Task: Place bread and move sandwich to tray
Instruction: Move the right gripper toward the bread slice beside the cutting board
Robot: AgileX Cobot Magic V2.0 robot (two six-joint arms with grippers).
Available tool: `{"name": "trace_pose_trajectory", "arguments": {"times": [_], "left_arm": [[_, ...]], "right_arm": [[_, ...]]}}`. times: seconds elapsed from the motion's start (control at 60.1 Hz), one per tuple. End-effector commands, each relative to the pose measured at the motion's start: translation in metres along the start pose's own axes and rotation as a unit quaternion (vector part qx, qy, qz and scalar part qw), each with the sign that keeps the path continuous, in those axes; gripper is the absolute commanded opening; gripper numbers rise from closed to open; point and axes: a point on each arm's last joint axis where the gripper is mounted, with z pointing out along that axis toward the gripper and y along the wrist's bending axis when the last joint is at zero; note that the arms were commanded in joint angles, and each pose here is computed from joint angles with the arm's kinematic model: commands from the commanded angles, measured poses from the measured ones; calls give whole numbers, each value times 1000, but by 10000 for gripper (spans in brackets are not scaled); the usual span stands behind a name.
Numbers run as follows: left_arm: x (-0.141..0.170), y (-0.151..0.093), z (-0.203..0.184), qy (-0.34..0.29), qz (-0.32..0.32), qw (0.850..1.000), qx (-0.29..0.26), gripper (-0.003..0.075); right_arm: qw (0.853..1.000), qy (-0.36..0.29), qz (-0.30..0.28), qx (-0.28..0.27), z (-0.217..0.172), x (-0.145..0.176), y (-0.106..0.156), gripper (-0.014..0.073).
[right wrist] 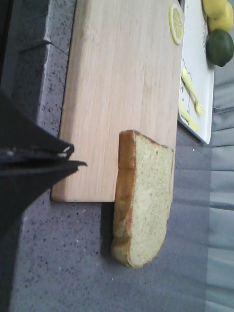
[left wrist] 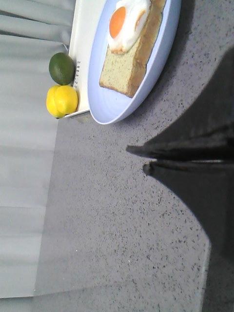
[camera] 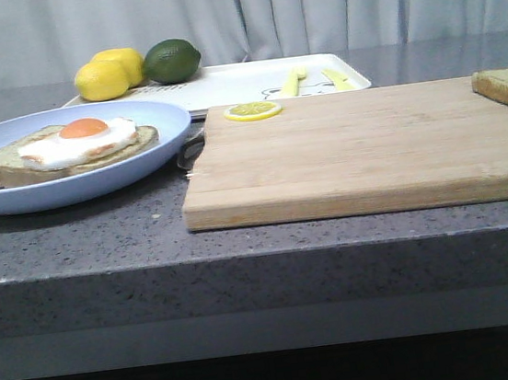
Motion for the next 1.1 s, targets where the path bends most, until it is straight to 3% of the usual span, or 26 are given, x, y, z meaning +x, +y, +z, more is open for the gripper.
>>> {"name": "trace_pose_trajectory", "arguments": {"times": [0.0,0.133,0.233,0.383,0.466,0.582,0.766,0.899,1.082], "left_arm": [[-7,0,-2,-57,-7,998,1,-19],[-12,0,-3,-84,-7,996,1,-19],[-18,0,-4,-120,-7,993,1,-19],[-35,0,-10,-212,-7,977,2,-19],[-50,-1,-14,-230,-7,973,4,-19],[-72,-4,-15,-185,-4,983,7,-19],[-108,-9,4,-47,11,999,3,-19],[-125,-10,29,-12,10,1000,0,-19],[-132,-10,42,-11,10,1000,-1,-18]], "right_arm": [[998,-57,-4,5,-2,-10,-1,-85],[998,-64,-4,5,-3,-12,-1,-85],[994,-108,-1,7,-4,-20,-1,-85],[983,-180,12,8,-12,-46,-1,-85],[980,-196,12,5,-19,-64,1,-85],[983,-184,10,-3,-30,-96,4,-76],[994,-104,9,-10,-22,-137,8,-76],[998,-68,10,-8,-2,-153,8,-76],[999,-47,12,-7,10,-155,8,-74]]}}
